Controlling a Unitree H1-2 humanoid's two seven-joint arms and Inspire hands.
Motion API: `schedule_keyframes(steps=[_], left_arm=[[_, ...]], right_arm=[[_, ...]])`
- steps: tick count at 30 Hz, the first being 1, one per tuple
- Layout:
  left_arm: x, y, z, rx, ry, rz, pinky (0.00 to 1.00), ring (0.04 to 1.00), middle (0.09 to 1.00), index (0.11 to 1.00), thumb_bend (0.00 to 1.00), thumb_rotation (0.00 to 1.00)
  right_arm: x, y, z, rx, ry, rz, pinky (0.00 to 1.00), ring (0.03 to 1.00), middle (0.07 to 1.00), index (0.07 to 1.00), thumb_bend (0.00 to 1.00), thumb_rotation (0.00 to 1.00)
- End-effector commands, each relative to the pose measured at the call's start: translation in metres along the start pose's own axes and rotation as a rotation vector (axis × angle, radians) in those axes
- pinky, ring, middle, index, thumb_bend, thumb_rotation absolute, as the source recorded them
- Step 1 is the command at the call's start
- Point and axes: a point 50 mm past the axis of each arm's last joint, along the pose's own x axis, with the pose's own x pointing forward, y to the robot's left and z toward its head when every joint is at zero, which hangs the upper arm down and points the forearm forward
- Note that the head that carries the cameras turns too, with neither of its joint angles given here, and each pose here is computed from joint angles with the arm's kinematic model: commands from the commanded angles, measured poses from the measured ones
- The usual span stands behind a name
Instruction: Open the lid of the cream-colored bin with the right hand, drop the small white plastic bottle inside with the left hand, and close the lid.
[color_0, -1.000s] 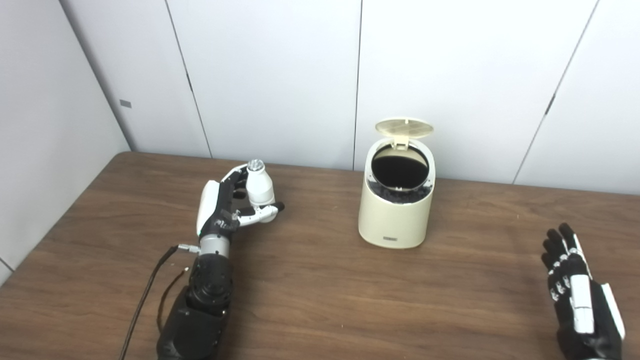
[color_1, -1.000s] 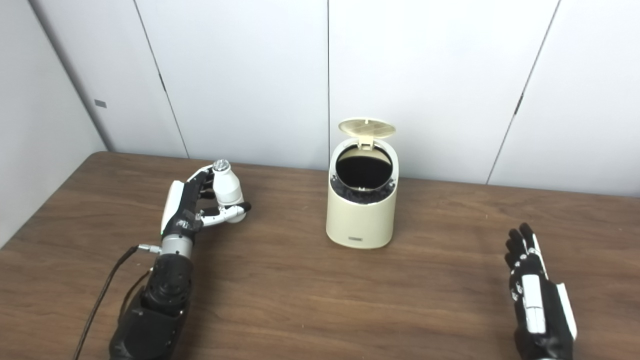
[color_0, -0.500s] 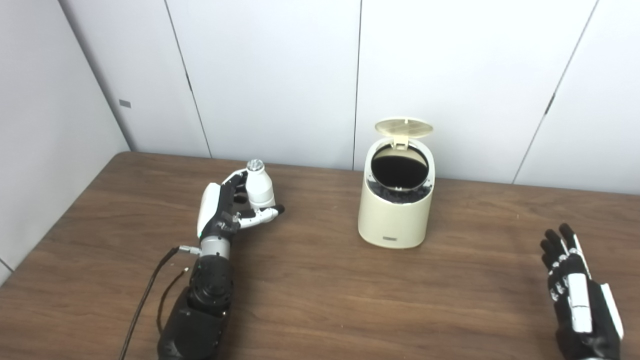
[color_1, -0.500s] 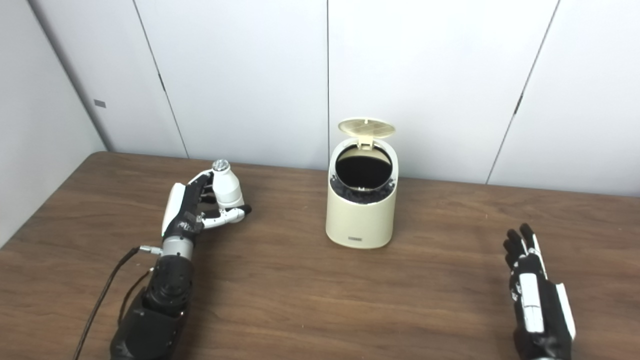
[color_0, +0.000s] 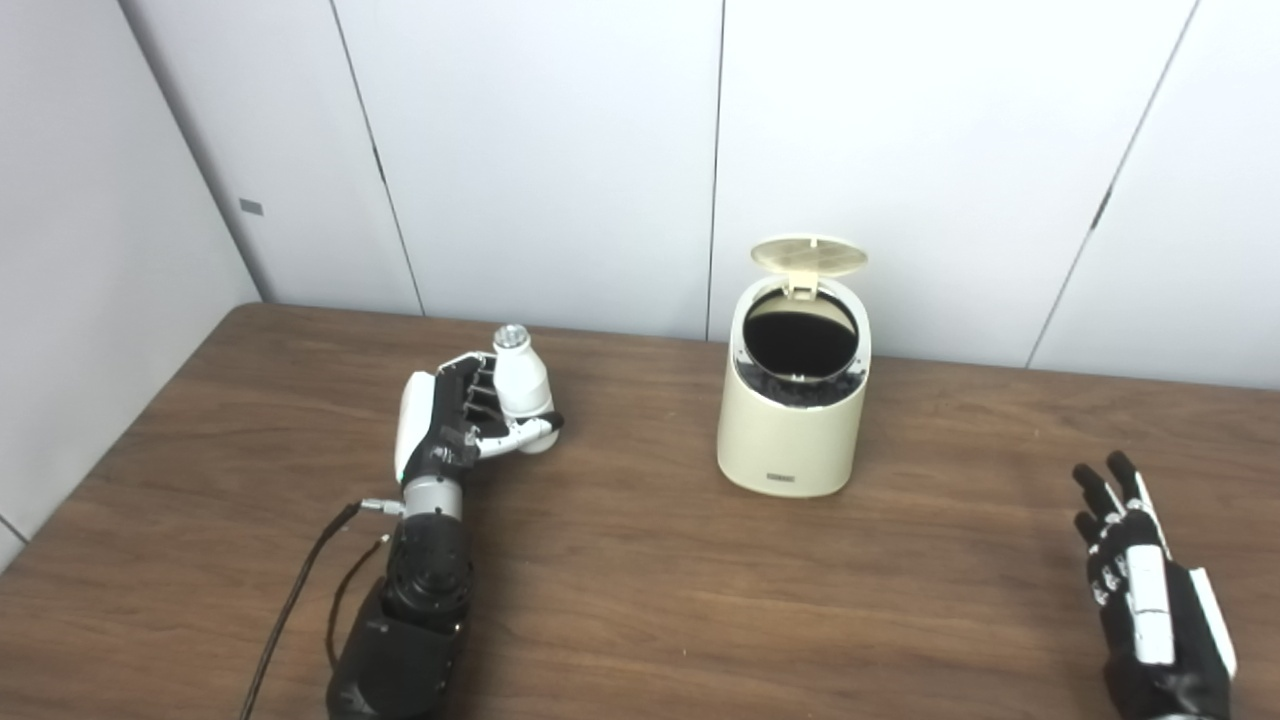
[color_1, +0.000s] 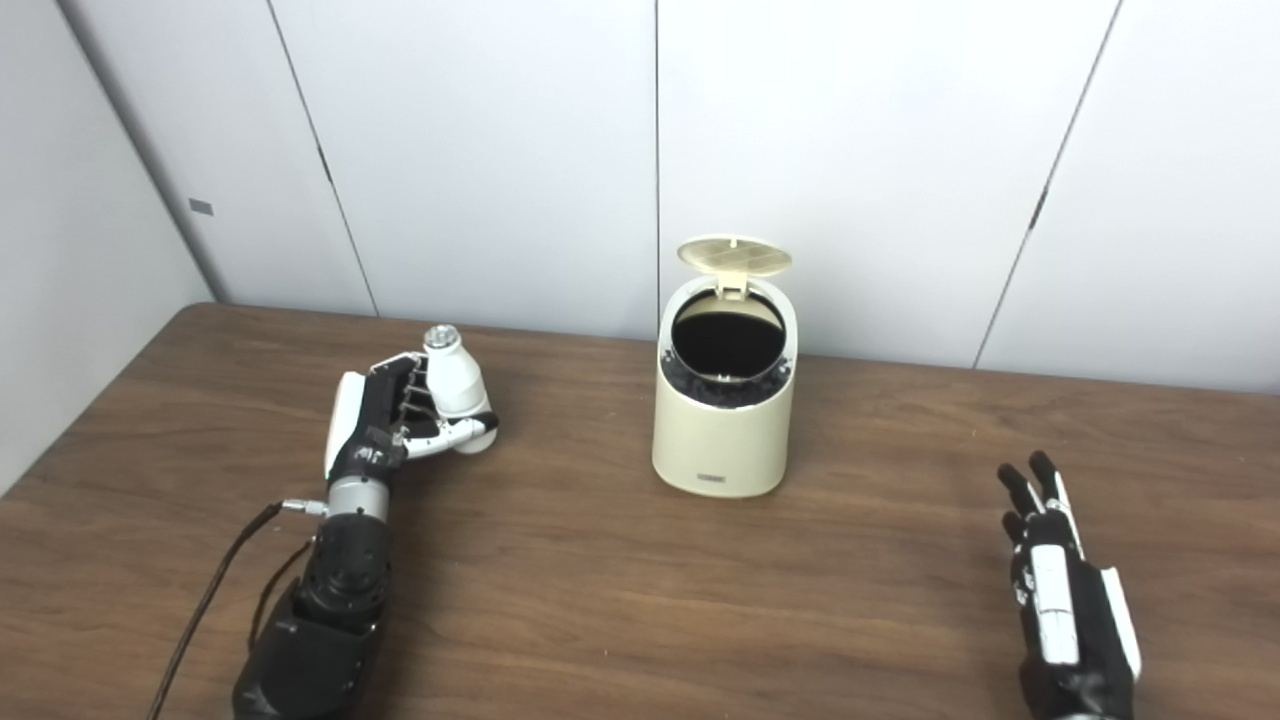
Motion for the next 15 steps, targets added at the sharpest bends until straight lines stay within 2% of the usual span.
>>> schedule_keyframes(steps=[1, 2, 8, 11, 15], left_arm=[[0.0169, 0.0074, 0.0268, -0.036, -0.095, 0.072, 0.43, 0.485, 0.488, 0.492, 0.52, 0.0], [0.017, 0.0075, 0.0267, -0.038, -0.094, 0.076, 0.4, 0.448, 0.495, 0.485, 0.51, 0.0], [0.0159, 0.0066, 0.0264, -0.034, -0.097, 0.082, 0.36, 0.39, 0.5, 0.483, 0.5, 0.0], [0.0153, 0.0059, 0.0261, -0.026, -0.104, 0.078, 0.39, 0.424, 0.498, 0.479, 0.5, 0.0], [0.0145, 0.0057, 0.0266, -0.005, -0.114, 0.078, 0.36, 0.387, 0.5, 0.483, 0.5, 0.0]], right_arm=[[-0.0113, 0.0067, -0.014, 0.021, 0.043, -0.017, 1.0, 1.0, 0.925, 0.975, 0.55, 0.92], [-0.0112, 0.0067, -0.014, 0.02, 0.042, -0.019, 1.0, 1.0, 0.914, 0.973, 0.55, 0.92], [-0.0112, 0.0062, -0.0134, 0.009, 0.032, -0.019, 1.0, 1.0, 0.897, 0.975, 0.54, 0.96], [-0.0114, 0.005, -0.0131, -0.007, 0.03, -0.021, 1.0, 1.0, 0.898, 0.977, 0.55, 0.97], [-0.011, 0.0028, -0.014, -0.012, 0.022, -0.023, 1.0, 1.0, 0.899, 0.977, 0.55, 0.98]])
